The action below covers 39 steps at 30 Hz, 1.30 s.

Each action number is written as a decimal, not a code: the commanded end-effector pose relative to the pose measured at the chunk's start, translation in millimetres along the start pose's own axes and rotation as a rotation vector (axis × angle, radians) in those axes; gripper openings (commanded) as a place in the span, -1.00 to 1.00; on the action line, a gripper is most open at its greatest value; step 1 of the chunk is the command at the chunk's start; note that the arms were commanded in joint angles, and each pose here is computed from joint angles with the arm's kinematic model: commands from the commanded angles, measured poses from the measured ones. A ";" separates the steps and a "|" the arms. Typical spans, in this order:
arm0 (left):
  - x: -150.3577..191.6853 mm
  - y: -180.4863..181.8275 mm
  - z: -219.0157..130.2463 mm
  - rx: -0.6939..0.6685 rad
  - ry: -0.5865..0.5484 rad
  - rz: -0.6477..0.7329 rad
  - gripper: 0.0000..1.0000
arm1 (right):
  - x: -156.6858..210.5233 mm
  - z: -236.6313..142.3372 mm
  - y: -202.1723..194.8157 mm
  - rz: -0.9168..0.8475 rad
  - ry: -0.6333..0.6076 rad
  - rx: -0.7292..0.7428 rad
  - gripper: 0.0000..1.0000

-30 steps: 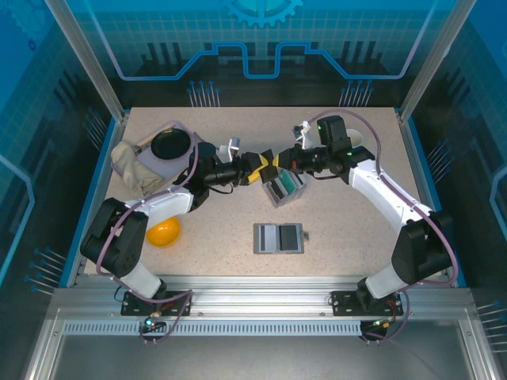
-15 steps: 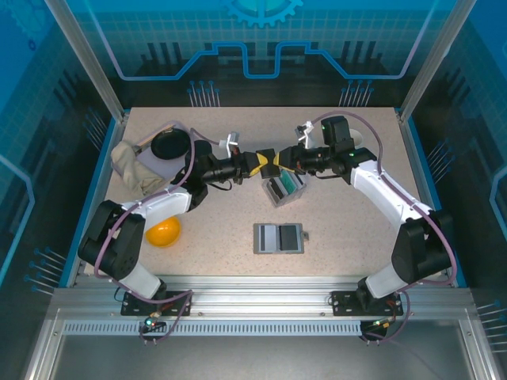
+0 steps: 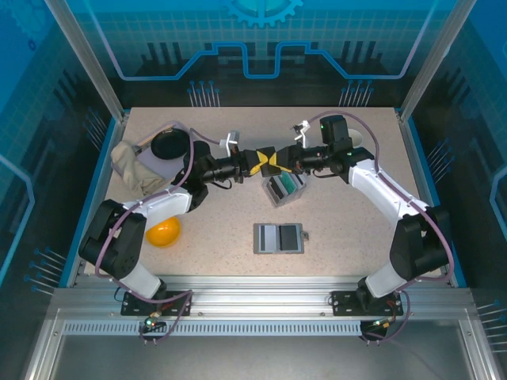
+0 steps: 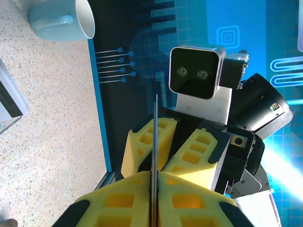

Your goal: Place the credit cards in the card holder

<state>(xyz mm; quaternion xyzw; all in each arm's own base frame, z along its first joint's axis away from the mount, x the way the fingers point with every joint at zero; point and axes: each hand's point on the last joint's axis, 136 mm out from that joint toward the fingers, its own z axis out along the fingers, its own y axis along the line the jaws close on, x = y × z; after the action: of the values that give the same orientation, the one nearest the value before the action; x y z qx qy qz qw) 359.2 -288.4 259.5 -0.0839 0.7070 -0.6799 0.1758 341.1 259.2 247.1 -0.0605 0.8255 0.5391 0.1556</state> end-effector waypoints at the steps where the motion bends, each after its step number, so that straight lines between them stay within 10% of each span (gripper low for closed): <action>1: 3.2 -40.7 -4.7 0.130 0.019 0.079 -0.74 | -2.0 -4.9 -32.0 0.076 -0.019 0.089 -0.60; 27: 2.8 -18.5 -16.9 0.057 -0.030 0.057 -0.82 | -11.7 -25.7 -64.4 0.133 -0.110 0.240 -0.82; 39: 19.1 68.7 -54.4 -0.323 -0.103 -0.023 -0.88 | -8.0 -13.2 -94.1 -0.115 -0.050 0.506 -0.87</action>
<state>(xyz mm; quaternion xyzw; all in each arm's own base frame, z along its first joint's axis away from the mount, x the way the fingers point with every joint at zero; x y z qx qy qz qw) 336.6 -257.5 226.4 -0.1264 0.7569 -0.6124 0.1899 371.9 209.4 198.3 -0.0008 0.8936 0.3950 0.2131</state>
